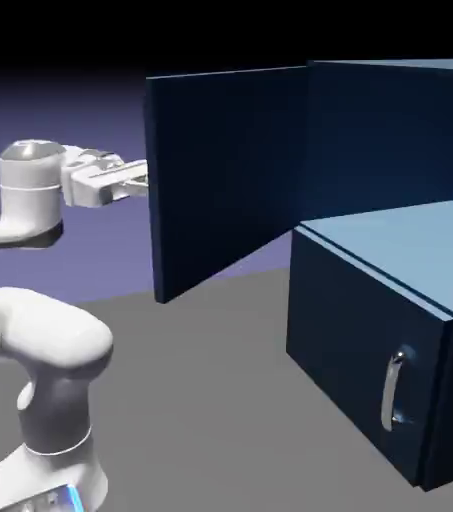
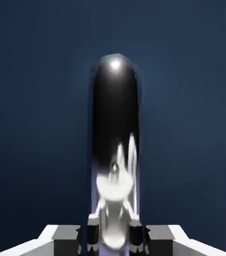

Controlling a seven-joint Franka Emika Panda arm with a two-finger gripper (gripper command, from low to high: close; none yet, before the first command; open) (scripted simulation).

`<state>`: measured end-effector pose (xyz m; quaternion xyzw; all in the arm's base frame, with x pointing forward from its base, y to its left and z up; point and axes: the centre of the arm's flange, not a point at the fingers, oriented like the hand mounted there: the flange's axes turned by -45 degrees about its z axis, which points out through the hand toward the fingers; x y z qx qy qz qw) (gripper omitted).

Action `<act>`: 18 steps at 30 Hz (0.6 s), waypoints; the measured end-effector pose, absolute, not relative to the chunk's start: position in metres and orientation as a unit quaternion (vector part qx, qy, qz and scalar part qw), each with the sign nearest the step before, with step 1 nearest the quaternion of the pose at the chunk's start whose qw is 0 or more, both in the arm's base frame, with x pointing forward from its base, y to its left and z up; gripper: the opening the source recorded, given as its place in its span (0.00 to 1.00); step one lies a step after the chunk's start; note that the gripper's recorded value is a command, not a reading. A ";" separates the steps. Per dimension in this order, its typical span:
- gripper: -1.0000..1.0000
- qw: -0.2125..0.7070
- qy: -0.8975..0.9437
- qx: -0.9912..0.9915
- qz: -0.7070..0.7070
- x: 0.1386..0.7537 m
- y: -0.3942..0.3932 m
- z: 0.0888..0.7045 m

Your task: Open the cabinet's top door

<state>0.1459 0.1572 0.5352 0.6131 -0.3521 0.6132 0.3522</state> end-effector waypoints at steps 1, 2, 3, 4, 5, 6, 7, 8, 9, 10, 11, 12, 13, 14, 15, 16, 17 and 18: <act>0.00 0.360 -0.359 0.609 0.609 0.144 0.168 0.535; 0.00 0.367 -0.367 0.604 0.604 0.142 0.178 0.535; 0.00 0.374 -0.374 0.600 0.600 0.141 0.189 0.535; 0.00 0.382 -0.382 0.595 0.595 0.140 0.200 0.535; 0.00 0.389 -0.389 0.591 0.591 0.139 0.210 0.535; 0.00 0.396 -0.396 0.586 0.586 0.139 0.221 0.535; 0.00 0.403 -0.403 0.581 0.581 0.138 0.231 0.535; 0.00 0.409 -0.409 0.577 0.577 0.138 0.241 0.535; 0.00 0.416 -0.415 0.572 0.572 0.138 0.251 0.535; 0.00 0.422 -0.421 0.568 0.568 0.139 0.260 0.535; 0.00 0.427 -0.427 0.563 0.564 0.139 0.269 0.535; 0.00 0.433 -0.433 0.559 0.559 0.140 0.277 0.535; 0.00 0.438 -0.438 0.555 0.555 0.141 0.285 0.535; 0.00 0.443 -0.443 0.551 0.552 0.141 0.293 0.535; 0.00 0.447 -0.447 0.548 0.548 0.142 0.300 0.535; 0.00 0.452 -0.452 0.544 0.544 0.143 0.307 0.535; 0.00 0.456 -0.456 0.541 0.541 0.145 0.314 0.535; 0.00 0.460 -0.460 0.537 0.537 0.146 0.320 0.535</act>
